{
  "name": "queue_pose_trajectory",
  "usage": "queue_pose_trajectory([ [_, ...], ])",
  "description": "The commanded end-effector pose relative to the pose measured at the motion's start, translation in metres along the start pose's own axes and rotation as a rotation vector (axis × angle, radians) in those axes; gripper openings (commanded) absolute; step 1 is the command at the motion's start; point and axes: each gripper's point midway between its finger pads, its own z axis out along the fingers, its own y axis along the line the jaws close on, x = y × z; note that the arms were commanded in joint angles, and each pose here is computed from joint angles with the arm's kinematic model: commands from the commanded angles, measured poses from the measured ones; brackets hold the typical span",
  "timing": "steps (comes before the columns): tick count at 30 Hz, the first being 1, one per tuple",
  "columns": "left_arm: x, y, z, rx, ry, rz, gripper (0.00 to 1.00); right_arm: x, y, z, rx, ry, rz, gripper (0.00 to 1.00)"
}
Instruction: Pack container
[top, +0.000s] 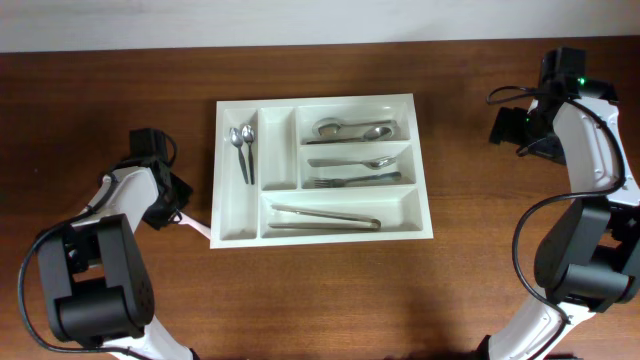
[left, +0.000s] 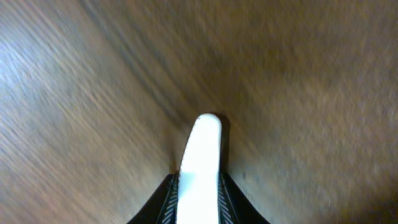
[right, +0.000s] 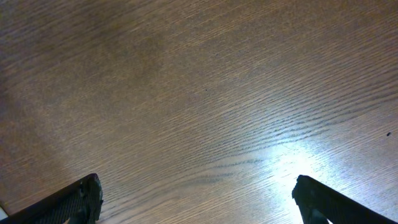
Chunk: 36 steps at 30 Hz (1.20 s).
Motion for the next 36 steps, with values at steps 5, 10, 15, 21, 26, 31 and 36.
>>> queue_pose_trajectory([
  [5,0.034,0.048,0.055,-0.194,0.086,0.012,0.18,-0.006,-0.001,-0.003,0.0,-0.015,0.018,0.99],
  [10,0.008,0.046,0.059,-0.167,-0.007,-0.034,0.13,-0.006,-0.001,-0.003,0.0,-0.015,0.018,0.99],
  [15,-0.018,0.045,0.06,-0.131,-0.077,-0.092,0.12,-0.006,-0.001,-0.003,0.0,-0.015,0.018,0.99],
  [21,-0.039,0.044,0.059,-0.101,-0.121,-0.137,0.2,-0.006,-0.001,-0.003,0.0,-0.015,0.018,0.99],
  [26,-0.038,0.045,0.058,-0.106,-0.114,-0.119,0.62,-0.006,-0.001,-0.003,0.0,-0.015,0.018,0.99],
  [31,-0.038,0.046,0.058,-0.111,-0.108,-0.09,0.86,-0.006,-0.001,-0.003,0.0,-0.015,0.018,0.99],
  [36,-0.037,0.038,0.054,-0.079,-0.082,-0.013,0.92,-0.006,-0.001,-0.003,0.0,-0.015,0.018,0.99],
])
